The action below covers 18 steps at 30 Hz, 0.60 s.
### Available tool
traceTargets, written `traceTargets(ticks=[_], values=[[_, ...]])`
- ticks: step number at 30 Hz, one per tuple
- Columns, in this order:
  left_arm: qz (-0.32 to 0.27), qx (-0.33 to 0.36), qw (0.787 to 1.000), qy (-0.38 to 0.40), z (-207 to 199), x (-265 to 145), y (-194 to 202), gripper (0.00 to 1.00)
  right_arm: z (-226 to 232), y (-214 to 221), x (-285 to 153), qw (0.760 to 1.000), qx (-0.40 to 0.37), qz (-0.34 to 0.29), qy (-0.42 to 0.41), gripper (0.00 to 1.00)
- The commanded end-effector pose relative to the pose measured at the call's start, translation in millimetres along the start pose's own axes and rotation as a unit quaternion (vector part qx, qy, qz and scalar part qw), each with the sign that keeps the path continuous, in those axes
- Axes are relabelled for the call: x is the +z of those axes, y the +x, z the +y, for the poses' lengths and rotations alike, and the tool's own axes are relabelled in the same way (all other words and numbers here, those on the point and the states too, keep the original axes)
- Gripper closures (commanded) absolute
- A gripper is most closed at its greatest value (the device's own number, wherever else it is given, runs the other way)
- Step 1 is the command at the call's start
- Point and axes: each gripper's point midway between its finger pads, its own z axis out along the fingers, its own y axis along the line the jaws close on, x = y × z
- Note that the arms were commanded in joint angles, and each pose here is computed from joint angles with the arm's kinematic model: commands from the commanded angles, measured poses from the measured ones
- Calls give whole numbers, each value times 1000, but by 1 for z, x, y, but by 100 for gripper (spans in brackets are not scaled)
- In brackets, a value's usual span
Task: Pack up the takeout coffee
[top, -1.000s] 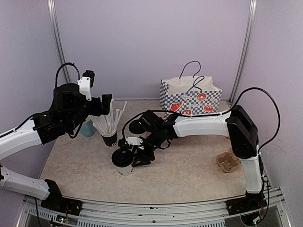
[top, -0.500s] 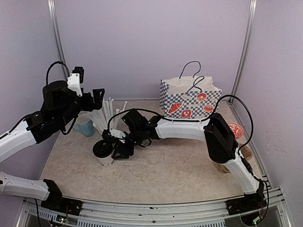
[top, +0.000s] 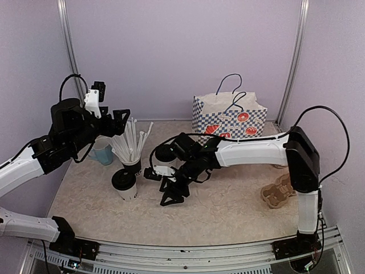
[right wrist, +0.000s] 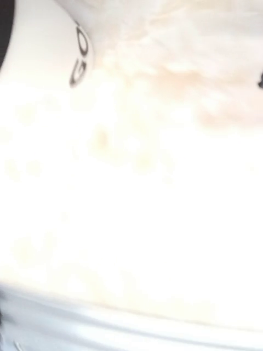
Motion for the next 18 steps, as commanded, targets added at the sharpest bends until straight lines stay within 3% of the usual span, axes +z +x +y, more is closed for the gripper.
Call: traceTargets(ticks=[1,9,18], values=[[-3,17,998,68,-23,1,-3,13,40,12,-61,997,-74,18,-9,36],[13,26,995,99,-35,6,4,18,19,131,-155,992,20,102,70,44],[28,31,994,103,-38,12,12,19,7,235,-270,960,124,139,209,50]])
